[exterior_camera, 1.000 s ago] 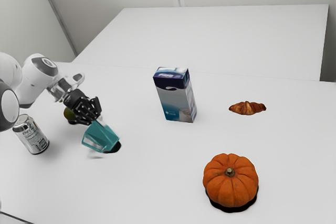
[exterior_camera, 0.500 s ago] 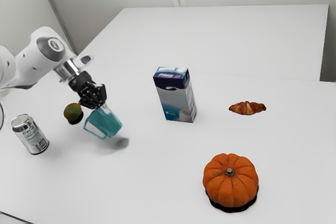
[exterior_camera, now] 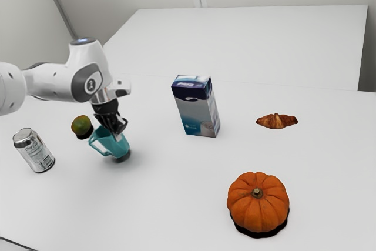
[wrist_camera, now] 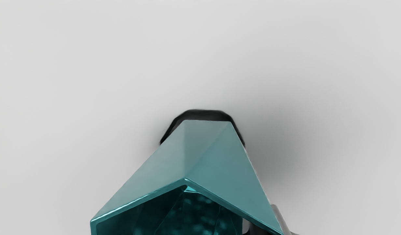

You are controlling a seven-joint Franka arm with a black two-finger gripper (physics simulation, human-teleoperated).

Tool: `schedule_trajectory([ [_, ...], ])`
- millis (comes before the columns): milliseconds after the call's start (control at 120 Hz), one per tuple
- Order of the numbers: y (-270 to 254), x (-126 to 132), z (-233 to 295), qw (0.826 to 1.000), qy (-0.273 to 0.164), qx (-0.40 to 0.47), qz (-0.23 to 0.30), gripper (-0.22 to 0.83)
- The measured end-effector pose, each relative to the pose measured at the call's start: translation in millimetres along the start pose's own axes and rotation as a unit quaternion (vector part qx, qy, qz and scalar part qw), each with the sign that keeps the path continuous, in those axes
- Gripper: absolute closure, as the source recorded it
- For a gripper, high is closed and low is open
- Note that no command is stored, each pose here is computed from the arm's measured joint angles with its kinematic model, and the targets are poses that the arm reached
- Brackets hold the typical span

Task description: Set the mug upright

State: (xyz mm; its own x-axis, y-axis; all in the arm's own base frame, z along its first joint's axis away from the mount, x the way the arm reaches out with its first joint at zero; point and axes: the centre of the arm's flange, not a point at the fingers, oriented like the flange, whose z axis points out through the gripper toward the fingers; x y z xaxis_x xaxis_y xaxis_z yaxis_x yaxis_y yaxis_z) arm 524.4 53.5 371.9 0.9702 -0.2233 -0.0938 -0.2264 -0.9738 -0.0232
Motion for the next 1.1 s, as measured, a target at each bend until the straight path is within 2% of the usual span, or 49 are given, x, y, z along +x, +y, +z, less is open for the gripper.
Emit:
schedule_trajectory([
  [408,21,4,13,1.000,0.003,0.011,-0.025,0.79],
  [733,60,18,18,1.000,0.001,0.012,-0.021,0.79],
  [883,60,19,21,0.999,0.000,0.012,-0.033,0.78],
  [917,58,19,21,0.999,0.000,0.011,-0.037,0.74],
  [1100,55,17,14,0.998,0.006,0.004,-0.054,0.35],
])
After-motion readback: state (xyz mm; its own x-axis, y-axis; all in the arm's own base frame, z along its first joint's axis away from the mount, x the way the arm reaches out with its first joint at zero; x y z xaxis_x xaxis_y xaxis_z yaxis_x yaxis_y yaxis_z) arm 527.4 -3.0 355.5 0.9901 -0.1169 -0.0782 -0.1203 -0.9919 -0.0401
